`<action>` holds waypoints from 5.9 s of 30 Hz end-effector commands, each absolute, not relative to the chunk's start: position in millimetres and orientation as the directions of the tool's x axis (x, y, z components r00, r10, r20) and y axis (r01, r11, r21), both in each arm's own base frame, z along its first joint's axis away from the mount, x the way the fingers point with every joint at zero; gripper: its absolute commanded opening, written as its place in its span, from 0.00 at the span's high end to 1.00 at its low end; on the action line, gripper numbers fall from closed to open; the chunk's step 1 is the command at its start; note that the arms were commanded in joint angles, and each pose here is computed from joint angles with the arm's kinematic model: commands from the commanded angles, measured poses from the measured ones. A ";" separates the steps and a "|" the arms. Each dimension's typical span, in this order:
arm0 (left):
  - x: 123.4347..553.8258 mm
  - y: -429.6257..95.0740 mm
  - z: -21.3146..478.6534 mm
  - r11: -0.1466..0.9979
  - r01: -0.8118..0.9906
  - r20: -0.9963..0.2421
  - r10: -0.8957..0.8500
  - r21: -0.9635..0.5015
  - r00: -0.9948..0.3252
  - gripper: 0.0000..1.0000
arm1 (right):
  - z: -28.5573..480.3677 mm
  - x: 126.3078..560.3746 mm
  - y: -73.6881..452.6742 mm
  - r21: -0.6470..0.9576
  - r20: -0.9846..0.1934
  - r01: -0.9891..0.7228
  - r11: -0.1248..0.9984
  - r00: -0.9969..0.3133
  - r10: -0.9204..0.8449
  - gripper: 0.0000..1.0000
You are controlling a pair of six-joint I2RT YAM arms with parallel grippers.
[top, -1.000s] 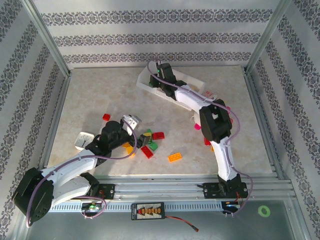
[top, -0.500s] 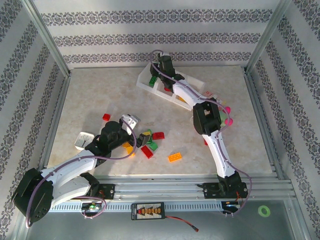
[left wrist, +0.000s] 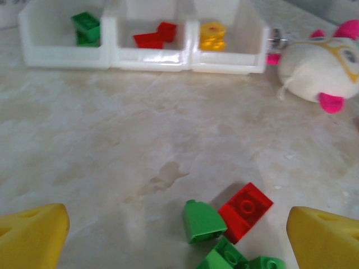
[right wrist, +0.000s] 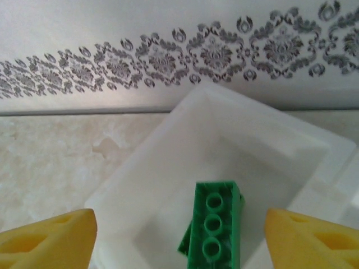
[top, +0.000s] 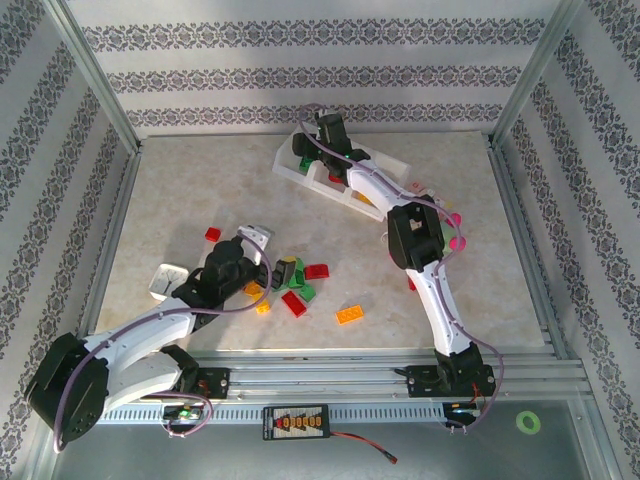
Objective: Sort the legos into containers by color
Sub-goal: Place the lego in the container, then pick up the lego from the middle-left of the table, then place the lego in the container, then pick up the lego from the middle-right of the table, then place the lego in the container.
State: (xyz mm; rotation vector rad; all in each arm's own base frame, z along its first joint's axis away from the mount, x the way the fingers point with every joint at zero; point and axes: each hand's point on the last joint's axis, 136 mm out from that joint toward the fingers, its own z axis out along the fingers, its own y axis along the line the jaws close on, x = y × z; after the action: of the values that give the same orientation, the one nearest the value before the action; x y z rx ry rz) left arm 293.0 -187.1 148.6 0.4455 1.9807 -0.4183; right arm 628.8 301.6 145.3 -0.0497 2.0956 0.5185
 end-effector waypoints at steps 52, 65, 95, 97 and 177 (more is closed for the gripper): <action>325.9 -89.0 37.6 0.883 -0.466 -0.342 -0.455 -0.057 -0.822 0.81 | 222.2 340.2 269.6 0.234 -0.868 -0.560 0.795 -0.489 -0.088 0.02; 402.3 -202.4 110.2 0.961 -0.070 -0.508 -0.202 -0.266 -0.838 0.86 | 239.4 335.3 155.0 0.278 -0.897 -0.246 0.929 -0.413 0.159 0.02; 563.1 -402.7 148.9 0.776 0.385 -0.788 -0.224 -0.500 -0.573 0.86 | 221.9 309.7 98.6 0.304 -0.876 -0.112 0.946 -0.424 0.231 0.02; 567.3 -406.7 144.7 0.779 0.390 -0.791 -0.210 -0.491 -0.575 0.84 | 222.3 308.7 97.2 0.305 -0.877 -0.108 0.946 -0.420 0.234 0.02; 272.1 -276.3 194.8 0.547 0.823 -0.919 0.224 -0.156 -0.324 0.01 | 182.0 434.1 171.2 0.216 -0.780 -0.023 0.976 -0.605 0.159 0.68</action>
State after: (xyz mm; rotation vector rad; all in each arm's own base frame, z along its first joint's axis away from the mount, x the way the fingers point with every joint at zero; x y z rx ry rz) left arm 274.8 -278.8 186.9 0.8924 1.8598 -0.8046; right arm 394.7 162.0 152.4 0.0854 2.3618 0.2680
